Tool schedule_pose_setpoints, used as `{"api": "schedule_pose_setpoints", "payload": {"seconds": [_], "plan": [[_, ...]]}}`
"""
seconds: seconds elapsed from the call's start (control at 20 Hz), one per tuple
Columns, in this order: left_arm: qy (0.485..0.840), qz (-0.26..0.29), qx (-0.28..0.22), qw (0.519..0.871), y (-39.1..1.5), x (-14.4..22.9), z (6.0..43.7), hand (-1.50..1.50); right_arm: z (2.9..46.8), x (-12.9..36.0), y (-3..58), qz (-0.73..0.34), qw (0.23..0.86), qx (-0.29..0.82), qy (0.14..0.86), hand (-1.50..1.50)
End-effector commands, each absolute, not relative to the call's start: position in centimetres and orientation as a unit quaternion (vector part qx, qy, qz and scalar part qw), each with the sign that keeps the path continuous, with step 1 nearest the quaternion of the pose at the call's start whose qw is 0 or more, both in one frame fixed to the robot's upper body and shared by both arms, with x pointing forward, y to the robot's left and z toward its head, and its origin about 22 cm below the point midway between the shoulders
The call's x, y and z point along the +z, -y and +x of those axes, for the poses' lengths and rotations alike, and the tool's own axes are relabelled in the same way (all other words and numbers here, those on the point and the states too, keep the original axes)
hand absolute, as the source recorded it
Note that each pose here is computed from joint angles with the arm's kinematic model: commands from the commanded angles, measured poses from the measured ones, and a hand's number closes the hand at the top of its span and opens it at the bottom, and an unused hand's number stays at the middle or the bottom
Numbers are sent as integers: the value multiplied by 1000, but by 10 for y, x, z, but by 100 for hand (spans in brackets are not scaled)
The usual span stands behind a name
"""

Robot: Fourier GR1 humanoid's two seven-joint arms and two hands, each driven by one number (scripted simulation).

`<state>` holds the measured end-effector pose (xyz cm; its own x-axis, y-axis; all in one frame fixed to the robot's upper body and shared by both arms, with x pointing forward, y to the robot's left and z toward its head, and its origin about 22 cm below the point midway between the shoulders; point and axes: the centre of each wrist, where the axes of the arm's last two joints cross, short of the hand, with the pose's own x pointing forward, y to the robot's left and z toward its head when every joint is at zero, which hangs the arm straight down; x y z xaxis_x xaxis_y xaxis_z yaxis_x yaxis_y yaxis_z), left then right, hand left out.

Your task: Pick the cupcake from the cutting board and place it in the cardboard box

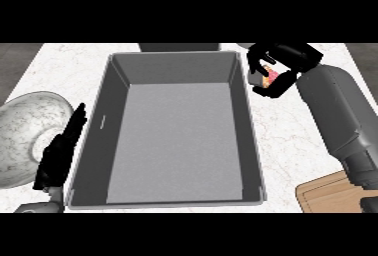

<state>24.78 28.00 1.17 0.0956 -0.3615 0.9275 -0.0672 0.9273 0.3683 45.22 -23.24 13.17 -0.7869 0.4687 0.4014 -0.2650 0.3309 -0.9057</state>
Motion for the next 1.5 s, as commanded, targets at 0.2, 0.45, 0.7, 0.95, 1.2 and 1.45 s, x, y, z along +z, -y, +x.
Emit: {"api": "schedule_pose_setpoints", "payload": {"seconds": [0.2, 0.45, 0.7, 0.95, 1.2, 1.45], "plan": [[656, 160, -93, 731, -284, 17, 240, 0, 460, 149, 190, 89, 286, 528, 795, 150], [661, 175, -82, 725, -275, -3, 248, 0, 459, 192, 137, 108, 282, 532, 791, 150], [660, 167, -88, 727, -286, 13, 243, 0, 444, 182, 93, 95, 286, 549, 780, 150], [658, 172, -101, 726, -292, 1, 241, 0, 427, 196, 37, 90, 298, 575, 757, 150], [654, 168, -102, 731, -289, 5, 238, 0, 411, 172, 16, 86, 313, 600, 732, 150], [657, 162, -106, 729, -266, 14, 259, 0, 398, 130, 4, 61, 323, 628, 705, 150]]}}
